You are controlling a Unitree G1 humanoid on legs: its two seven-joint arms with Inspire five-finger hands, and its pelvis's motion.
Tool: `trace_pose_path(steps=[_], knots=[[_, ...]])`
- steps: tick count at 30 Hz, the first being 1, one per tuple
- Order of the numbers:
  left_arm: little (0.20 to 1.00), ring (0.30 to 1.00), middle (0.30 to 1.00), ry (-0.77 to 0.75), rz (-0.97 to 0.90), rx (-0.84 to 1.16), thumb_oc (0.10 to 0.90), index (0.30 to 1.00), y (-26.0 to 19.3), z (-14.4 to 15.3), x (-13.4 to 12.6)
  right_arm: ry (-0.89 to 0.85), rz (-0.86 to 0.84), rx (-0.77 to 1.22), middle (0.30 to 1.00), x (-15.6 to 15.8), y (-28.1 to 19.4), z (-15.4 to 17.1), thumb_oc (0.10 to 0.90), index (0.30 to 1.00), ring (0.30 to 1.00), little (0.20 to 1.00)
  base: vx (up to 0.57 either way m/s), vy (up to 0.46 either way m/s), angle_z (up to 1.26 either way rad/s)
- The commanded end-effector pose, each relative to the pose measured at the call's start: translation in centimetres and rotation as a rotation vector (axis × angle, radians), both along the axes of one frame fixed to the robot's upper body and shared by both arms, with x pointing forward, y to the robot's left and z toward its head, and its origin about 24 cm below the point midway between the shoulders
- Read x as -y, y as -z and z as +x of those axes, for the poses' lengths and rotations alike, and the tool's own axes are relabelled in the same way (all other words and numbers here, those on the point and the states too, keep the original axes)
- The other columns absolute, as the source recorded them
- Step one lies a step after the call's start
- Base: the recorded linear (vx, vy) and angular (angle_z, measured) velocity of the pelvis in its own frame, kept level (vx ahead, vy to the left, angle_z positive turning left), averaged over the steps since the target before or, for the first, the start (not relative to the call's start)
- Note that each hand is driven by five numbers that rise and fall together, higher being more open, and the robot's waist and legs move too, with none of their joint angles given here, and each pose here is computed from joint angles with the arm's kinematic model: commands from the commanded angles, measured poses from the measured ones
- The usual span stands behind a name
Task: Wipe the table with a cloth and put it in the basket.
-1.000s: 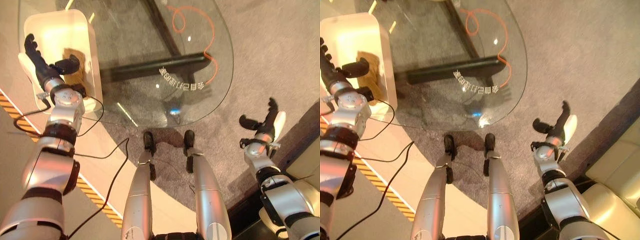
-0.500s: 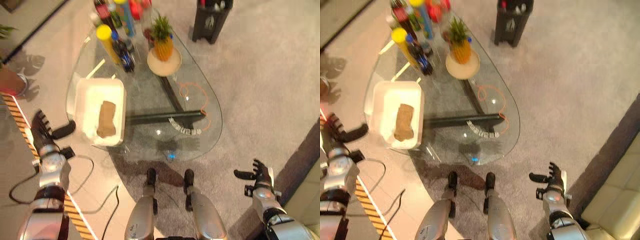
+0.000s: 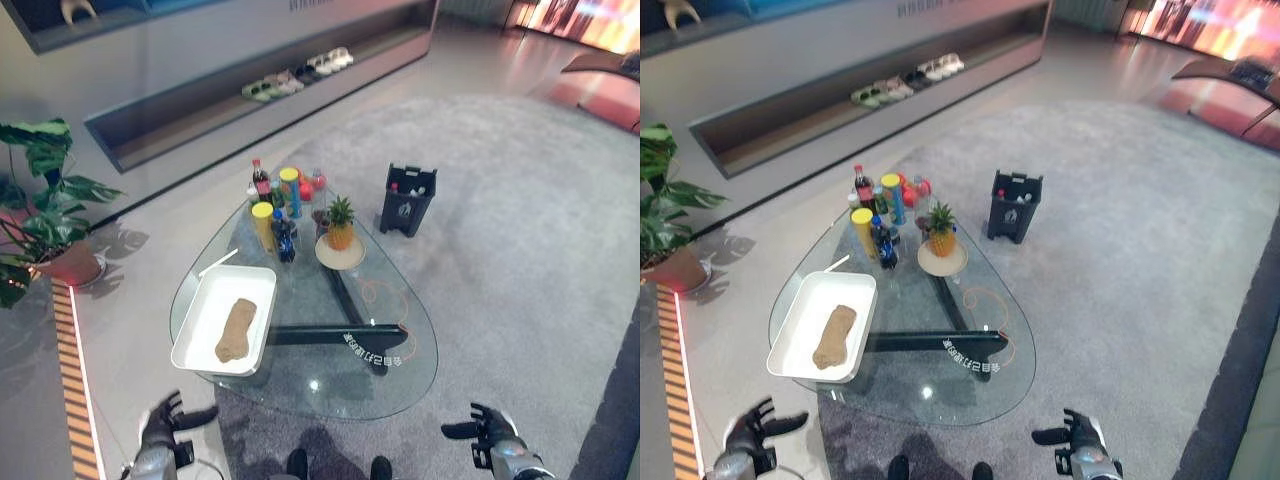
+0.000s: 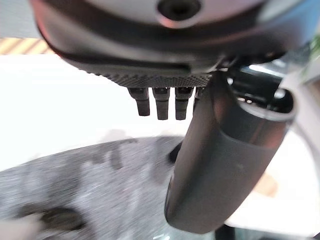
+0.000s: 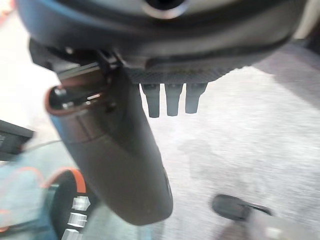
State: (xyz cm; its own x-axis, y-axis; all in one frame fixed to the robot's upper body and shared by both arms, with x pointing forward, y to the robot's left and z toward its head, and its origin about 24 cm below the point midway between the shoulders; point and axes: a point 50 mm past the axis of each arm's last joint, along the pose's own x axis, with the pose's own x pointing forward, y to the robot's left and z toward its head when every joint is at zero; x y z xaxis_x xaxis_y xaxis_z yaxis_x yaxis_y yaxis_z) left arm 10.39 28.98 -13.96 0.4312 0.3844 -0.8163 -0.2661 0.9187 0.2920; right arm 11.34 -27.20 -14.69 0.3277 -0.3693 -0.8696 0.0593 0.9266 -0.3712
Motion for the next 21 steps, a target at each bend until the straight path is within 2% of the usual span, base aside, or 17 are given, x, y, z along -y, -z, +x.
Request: trace_pose_path(steps=[1,10,21], knots=[[0.9,0.9,0.9,0.097,-0.041,-0.063,0.8,0.9,0.2,0.6,0.5,-0.028,-0.023,-0.125,0.9,1.3,0.0,-1.6,0.8,0.9,0.9,0.9,0.0,0.013,-0.08],[0.9,0.9,0.9,0.186,-0.145,-0.236,0.8,0.9,1.5,-1.3,2.6,-0.079,0.026,-0.227,0.9,0.2,0.8,-3.2,0.8,0.9,0.9,0.9,0.0,0.016,-0.04],[0.9,0.9,0.9,0.237,-0.17,-0.259,0.8,0.9,1.7,-1.2,3.2,-0.109,0.028,-0.216,0.9,-0.2,0.8,-2.7,0.8,0.9,0.9,0.9,0.0,0.003,0.0]])
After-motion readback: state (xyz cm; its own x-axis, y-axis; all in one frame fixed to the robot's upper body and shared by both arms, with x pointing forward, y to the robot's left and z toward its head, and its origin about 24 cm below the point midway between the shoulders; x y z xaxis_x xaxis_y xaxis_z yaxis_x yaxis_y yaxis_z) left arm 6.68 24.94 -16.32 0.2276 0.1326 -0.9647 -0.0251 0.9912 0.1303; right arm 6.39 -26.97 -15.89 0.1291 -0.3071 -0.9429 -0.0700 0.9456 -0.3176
